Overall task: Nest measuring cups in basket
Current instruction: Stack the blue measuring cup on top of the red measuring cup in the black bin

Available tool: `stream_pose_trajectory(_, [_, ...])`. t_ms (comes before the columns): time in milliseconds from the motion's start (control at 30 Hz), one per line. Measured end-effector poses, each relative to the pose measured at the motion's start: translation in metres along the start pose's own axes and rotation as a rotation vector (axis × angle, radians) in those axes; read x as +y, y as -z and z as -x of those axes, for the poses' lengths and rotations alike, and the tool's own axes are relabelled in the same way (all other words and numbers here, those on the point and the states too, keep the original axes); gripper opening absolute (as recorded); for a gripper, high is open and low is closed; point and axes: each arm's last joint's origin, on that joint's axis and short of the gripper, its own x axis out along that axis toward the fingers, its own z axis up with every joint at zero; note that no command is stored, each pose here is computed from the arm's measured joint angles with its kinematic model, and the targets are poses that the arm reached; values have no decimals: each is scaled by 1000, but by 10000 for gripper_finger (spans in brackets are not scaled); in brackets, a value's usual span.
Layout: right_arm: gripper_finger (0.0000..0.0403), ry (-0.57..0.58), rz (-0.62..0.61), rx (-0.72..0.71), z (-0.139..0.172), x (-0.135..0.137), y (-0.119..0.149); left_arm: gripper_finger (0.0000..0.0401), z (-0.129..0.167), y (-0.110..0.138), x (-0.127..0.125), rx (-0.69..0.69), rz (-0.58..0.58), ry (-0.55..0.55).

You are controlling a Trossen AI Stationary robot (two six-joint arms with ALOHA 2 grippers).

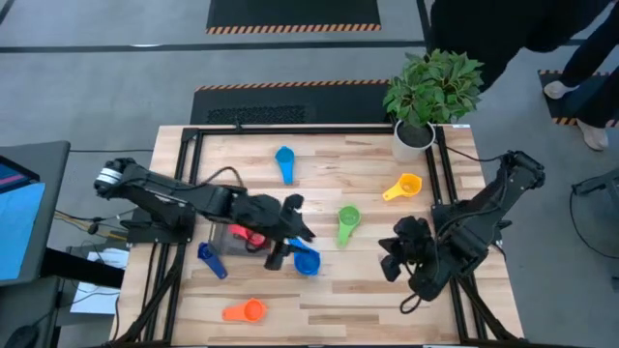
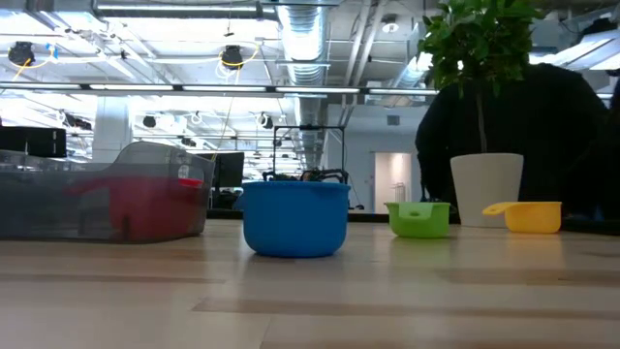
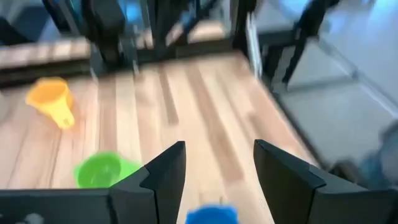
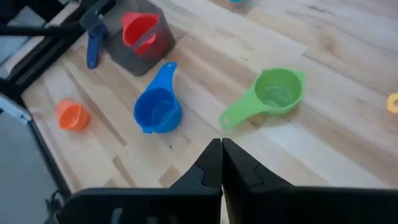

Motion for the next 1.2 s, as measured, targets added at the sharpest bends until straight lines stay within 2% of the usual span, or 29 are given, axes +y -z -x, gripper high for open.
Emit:
stream_pose_trajectory(100, [33,-4,21,6,2,1,5,177,-19,-2,-1,62,-5,-7])
stream_pose_trajectory(167, [36,-6,35,14,2,2,9,177,-30,2,-1,139,89,-15])
stream_pose_trajectory(333, [35,-18,71,27,7,3,16,177,-54,10,1,196,276,-42])
stream_pose_trajectory(467, [25,-26,87,33,10,2,20,177,-59,18,3,239,388,-55])
stream_pose_trajectory(600, [18,-36,103,37,13,2,23,177,-62,24,5,276,429,-91])
stream_pose_trajectory(767, [25,-44,111,41,15,2,25,177,-67,32,6,341,438,-109])
stream_pose_trajectory(967, [38,-43,120,40,15,2,25,177,-66,33,5,354,437,-93])
stream_pose_trajectory(1067, [38,-29,133,40,15,0,25,177,-67,29,2,329,349,9])
stream_pose_trajectory(1200, [32,-22,140,42,15,-1,25,177,-69,25,-14,279,131,98])
